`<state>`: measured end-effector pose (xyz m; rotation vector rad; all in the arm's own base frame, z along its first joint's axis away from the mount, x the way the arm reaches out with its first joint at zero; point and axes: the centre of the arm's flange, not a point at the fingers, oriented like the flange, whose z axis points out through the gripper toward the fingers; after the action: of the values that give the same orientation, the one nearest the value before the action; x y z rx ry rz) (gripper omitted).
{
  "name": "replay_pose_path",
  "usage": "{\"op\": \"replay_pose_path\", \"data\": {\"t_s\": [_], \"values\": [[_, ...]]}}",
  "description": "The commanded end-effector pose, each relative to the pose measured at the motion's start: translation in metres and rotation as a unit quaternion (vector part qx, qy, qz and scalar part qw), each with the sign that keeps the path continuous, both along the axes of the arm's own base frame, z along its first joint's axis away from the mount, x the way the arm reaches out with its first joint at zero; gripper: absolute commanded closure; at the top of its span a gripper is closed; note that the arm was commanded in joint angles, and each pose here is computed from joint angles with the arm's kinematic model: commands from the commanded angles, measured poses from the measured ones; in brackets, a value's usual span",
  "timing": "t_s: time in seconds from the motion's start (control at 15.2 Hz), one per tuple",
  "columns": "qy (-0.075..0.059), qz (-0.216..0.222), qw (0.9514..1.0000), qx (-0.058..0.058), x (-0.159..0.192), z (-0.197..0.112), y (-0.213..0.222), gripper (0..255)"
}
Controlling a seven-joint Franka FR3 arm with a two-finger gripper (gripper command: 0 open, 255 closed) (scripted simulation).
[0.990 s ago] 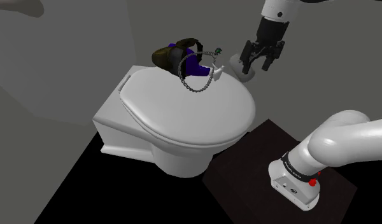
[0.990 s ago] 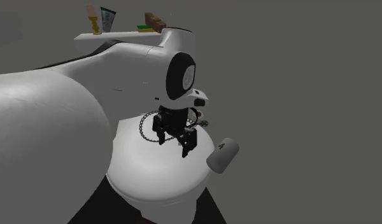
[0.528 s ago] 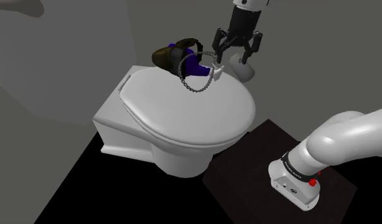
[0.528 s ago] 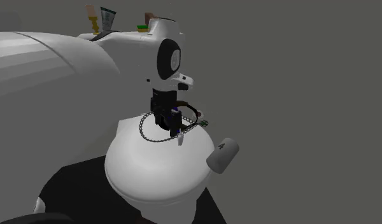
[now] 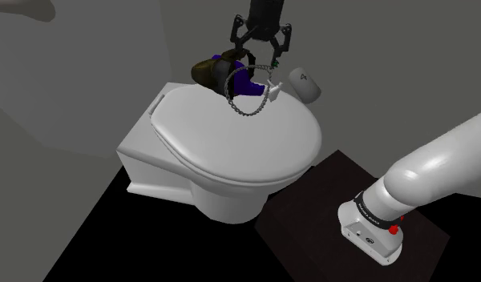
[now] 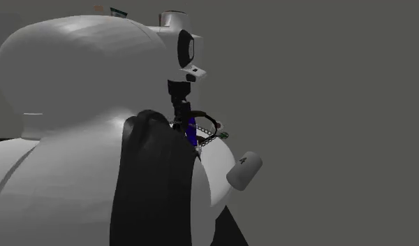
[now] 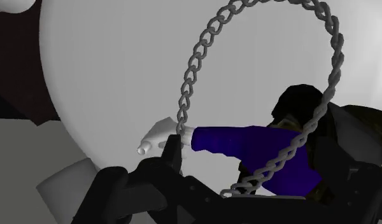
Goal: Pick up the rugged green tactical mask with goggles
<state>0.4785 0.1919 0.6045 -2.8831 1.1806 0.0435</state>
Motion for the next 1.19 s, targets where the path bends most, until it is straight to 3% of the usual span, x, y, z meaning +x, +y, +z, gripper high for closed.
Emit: {"op": "replay_pose_path", "data": {"t_s": [0.0,0.4,0.99,1.06,1.12], "values": [[-0.003,-0.041,0.9992,-0.004,0.023,0.004,0.007,0],[-0.011,-0.143,0.9895,-0.014,0.091,0.018,0.022,0],[-0.011,-0.143,0.9895,-0.014,0.091,-0.023,0.022,0],[-0.011,-0.143,0.9895,-0.014,0.092,-0.022,0.021,255],[-0.011,-0.143,0.9895,-0.014,0.092,-0.022,0.021,255]]}}
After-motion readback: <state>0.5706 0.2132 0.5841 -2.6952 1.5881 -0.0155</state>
